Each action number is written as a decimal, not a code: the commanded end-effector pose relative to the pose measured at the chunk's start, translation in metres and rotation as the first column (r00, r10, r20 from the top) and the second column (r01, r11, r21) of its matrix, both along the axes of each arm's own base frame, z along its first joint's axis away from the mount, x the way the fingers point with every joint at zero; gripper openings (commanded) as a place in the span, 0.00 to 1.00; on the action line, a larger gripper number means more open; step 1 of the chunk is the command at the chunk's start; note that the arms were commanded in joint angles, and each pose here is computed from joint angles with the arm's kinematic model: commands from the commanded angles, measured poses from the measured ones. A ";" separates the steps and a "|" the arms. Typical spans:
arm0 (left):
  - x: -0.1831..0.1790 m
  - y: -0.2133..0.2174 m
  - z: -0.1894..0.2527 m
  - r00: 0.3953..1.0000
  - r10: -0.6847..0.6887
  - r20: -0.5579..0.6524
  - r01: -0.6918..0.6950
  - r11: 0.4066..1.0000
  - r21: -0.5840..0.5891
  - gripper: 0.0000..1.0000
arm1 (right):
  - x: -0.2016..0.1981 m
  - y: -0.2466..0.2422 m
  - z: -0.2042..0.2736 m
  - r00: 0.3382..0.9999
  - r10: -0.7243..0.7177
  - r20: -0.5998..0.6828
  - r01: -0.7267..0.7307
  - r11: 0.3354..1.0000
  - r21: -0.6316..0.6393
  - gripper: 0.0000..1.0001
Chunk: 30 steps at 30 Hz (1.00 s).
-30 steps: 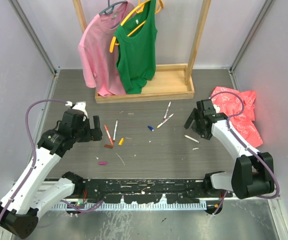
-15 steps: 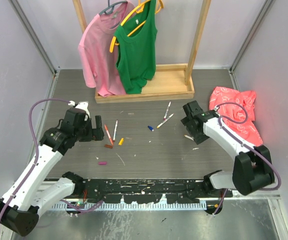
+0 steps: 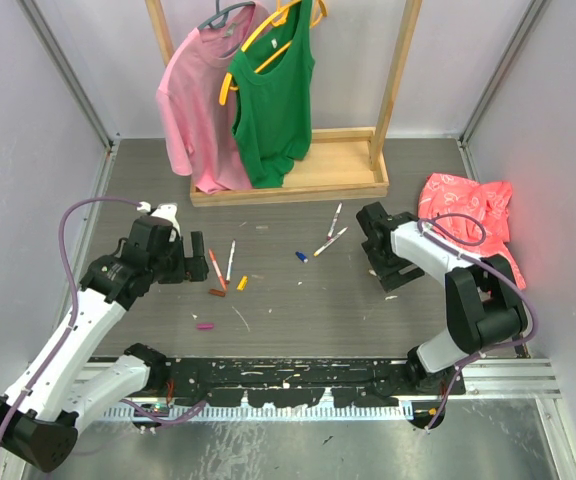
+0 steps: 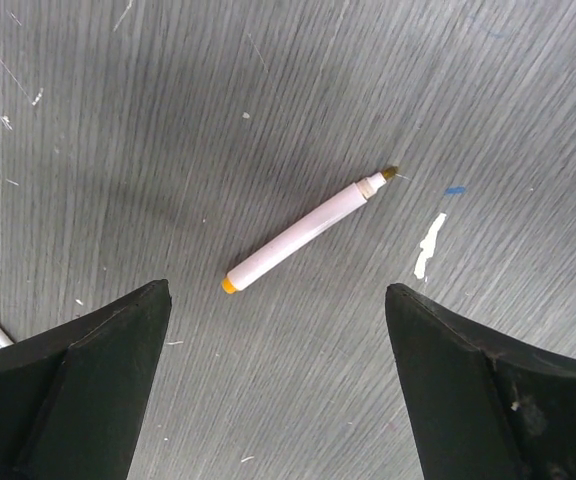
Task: Insert the pens into the pen caps
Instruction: Pick up the pen from the center of the board.
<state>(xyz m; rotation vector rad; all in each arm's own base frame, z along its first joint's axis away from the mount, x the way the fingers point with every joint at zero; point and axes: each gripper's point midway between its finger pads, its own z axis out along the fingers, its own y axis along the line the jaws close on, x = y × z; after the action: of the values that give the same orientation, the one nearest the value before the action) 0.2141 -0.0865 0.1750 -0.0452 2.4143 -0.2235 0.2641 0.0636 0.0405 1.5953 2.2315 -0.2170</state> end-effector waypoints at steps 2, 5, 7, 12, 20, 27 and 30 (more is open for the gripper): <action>0.009 -0.005 0.007 0.999 -0.020 0.043 0.021 1.000 -0.016 0.98 | 0.013 -0.008 0.001 0.997 -0.043 0.062 0.045 0.998 -0.040 0.91; 0.009 -0.006 0.006 0.999 -0.021 0.038 0.022 1.000 -0.016 0.98 | 0.014 -0.008 -0.005 0.997 -0.044 0.065 0.047 0.998 -0.034 0.87; 0.010 -0.006 0.006 0.999 -0.021 0.036 0.022 1.000 -0.015 0.98 | 0.015 -0.008 -0.008 0.997 -0.044 0.070 0.046 0.998 -0.034 0.85; 0.010 -0.006 0.005 0.999 -0.023 0.030 0.024 1.000 -0.013 0.98 | 0.018 -0.009 -0.014 0.998 -0.027 0.063 0.030 0.999 -0.044 0.79; 0.010 -0.006 0.004 0.999 -0.022 0.029 0.022 1.000 -0.011 0.98 | 0.020 -0.012 -0.026 1.000 0.009 0.006 -0.009 0.997 -0.075 0.64; 0.010 -0.006 0.004 0.999 -0.020 0.027 0.021 1.000 -0.010 0.98 | 0.018 -0.011 -0.033 0.999 0.039 -0.022 -0.041 0.996 -0.083 0.46; 0.011 -0.006 0.003 1.000 -0.021 0.023 0.021 1.000 -0.010 0.98 | 0.018 -0.012 -0.032 0.998 0.057 -0.024 -0.059 0.994 -0.090 0.40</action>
<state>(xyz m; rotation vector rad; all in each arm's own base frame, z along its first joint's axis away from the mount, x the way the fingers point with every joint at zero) 0.2162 -0.0882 0.1704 -0.0415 2.4332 -0.2196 0.2777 0.0554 0.0140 1.5119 2.2544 -0.2924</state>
